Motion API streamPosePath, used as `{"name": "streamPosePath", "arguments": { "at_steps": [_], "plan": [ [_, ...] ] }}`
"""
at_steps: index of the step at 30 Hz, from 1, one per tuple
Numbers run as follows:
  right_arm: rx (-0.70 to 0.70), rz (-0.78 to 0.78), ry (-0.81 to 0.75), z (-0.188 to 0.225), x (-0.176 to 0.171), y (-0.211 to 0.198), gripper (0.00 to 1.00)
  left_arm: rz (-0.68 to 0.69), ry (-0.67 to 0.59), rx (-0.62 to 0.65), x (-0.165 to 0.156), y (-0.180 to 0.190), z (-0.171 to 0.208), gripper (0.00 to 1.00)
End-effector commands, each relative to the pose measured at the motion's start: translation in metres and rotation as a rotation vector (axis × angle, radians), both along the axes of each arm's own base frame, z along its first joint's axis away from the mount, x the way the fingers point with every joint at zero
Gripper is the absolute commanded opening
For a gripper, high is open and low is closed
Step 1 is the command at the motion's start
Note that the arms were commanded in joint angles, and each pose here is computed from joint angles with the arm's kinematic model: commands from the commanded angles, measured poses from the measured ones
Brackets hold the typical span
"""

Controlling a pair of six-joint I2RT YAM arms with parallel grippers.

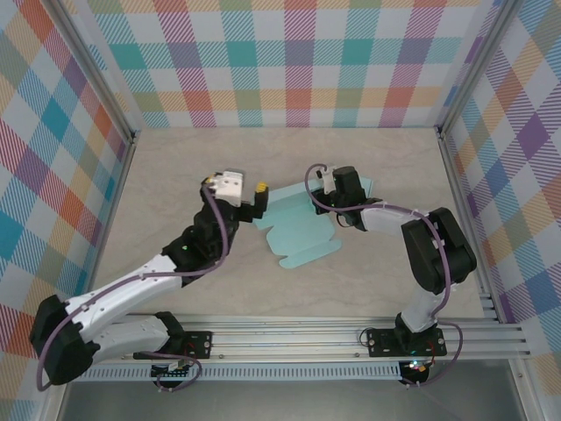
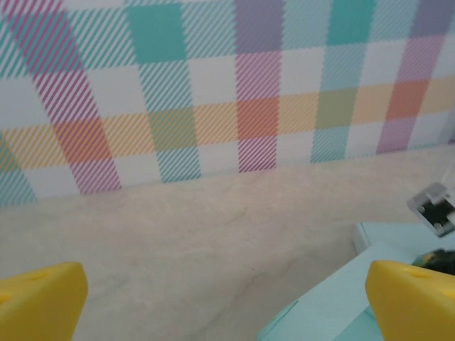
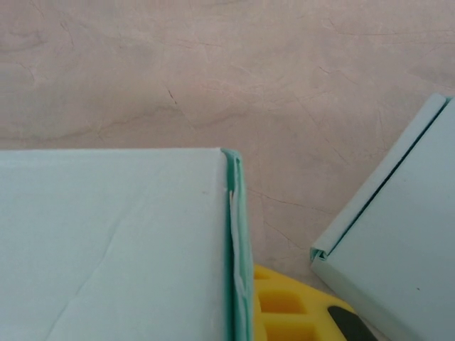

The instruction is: Fold the paper box

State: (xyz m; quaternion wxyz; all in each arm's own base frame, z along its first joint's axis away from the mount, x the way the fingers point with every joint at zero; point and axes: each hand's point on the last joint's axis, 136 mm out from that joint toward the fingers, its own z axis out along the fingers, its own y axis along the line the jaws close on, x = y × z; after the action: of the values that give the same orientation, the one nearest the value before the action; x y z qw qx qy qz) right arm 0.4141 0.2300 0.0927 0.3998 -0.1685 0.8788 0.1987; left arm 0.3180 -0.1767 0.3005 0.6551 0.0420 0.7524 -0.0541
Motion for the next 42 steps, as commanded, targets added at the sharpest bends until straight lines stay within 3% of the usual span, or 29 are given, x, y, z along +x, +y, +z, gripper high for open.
{"name": "streamPosePath", "arguments": {
  "at_steps": [1,6,14,32,42],
  "plan": [
    [0.077,0.001,0.008,0.017,0.0,0.01,0.0,0.081,0.186,-0.19,-0.008,0.023,-0.03,1.0],
    [0.114,-0.021,0.02,0.024,-0.001,0.011,0.0,0.164,0.33,-0.208,-0.013,0.037,-0.052,1.0],
    [0.083,-0.058,-0.006,0.039,-0.013,0.006,0.0,0.122,0.478,-0.174,0.006,0.014,-0.078,1.0],
    [0.048,-0.062,-0.02,0.049,-0.034,0.013,0.0,0.07,0.548,-0.286,0.04,-0.015,-0.101,0.95],
    [0.166,-0.205,0.008,0.066,-0.042,0.019,0.0,0.022,0.573,-0.428,0.043,-0.035,-0.134,0.84]
  ]
}}
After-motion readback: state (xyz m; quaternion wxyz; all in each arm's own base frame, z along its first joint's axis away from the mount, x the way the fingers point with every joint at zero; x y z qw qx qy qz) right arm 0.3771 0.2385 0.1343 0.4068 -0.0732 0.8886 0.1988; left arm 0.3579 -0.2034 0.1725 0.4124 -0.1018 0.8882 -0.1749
